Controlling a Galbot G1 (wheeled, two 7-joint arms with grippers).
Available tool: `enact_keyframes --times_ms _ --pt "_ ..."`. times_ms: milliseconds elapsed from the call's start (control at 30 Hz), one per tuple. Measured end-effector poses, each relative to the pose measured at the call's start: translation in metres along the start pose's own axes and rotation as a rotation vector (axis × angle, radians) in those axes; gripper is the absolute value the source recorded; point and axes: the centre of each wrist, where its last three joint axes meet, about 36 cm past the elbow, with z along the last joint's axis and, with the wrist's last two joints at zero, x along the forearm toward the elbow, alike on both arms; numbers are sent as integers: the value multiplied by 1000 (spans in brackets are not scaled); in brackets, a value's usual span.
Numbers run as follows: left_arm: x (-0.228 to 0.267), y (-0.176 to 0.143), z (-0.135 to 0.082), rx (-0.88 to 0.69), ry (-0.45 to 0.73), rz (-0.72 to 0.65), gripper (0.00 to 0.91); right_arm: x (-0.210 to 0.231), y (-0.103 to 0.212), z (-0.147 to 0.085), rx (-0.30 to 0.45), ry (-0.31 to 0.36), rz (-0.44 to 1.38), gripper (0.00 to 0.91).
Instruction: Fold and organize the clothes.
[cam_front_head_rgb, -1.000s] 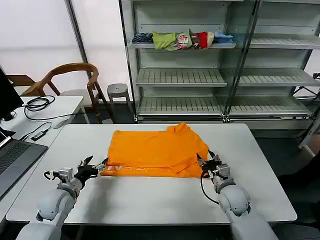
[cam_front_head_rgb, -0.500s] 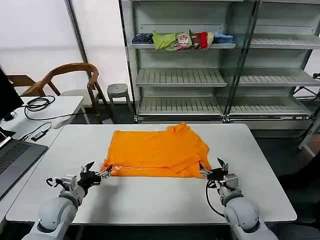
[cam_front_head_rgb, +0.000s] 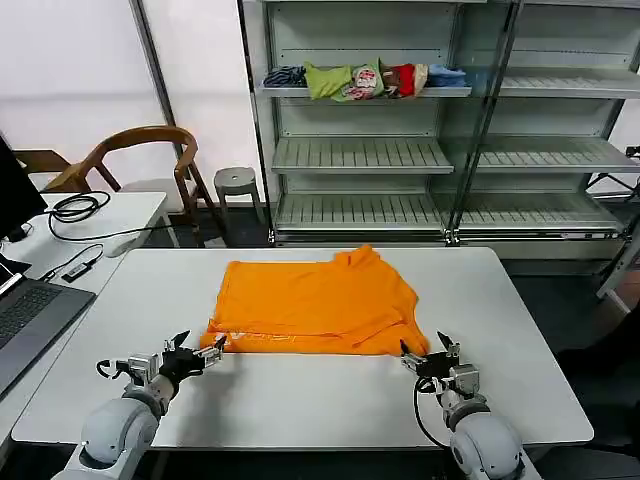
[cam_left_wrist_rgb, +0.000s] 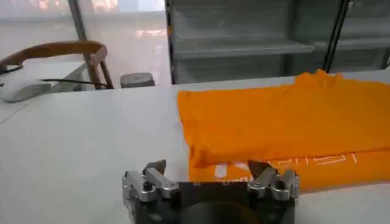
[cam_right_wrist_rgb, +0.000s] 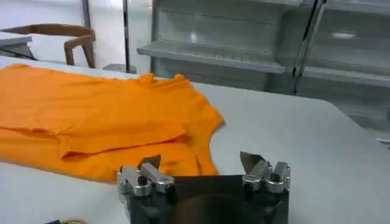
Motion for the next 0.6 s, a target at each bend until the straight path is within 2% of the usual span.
enact_keyframes --times_ms 367,400,433,467,500,600 --pt "-7 1 7 14 33 -12 907 -5 3 6 -3 25 5 907" --pt "-7 1 8 15 35 -12 615 -5 3 6 -3 28 4 736" --pt "-7 1 8 15 37 -12 353 -5 3 7 -3 30 3 605" --pt "-7 1 7 15 38 -11 161 -5 4 7 -2 33 1 403" --pt "-7 2 7 16 38 -10 10 -5 4 7 -3 34 0 0" --pt "-8 2 9 21 41 -4 20 -5 4 9 -3 41 -2 0"
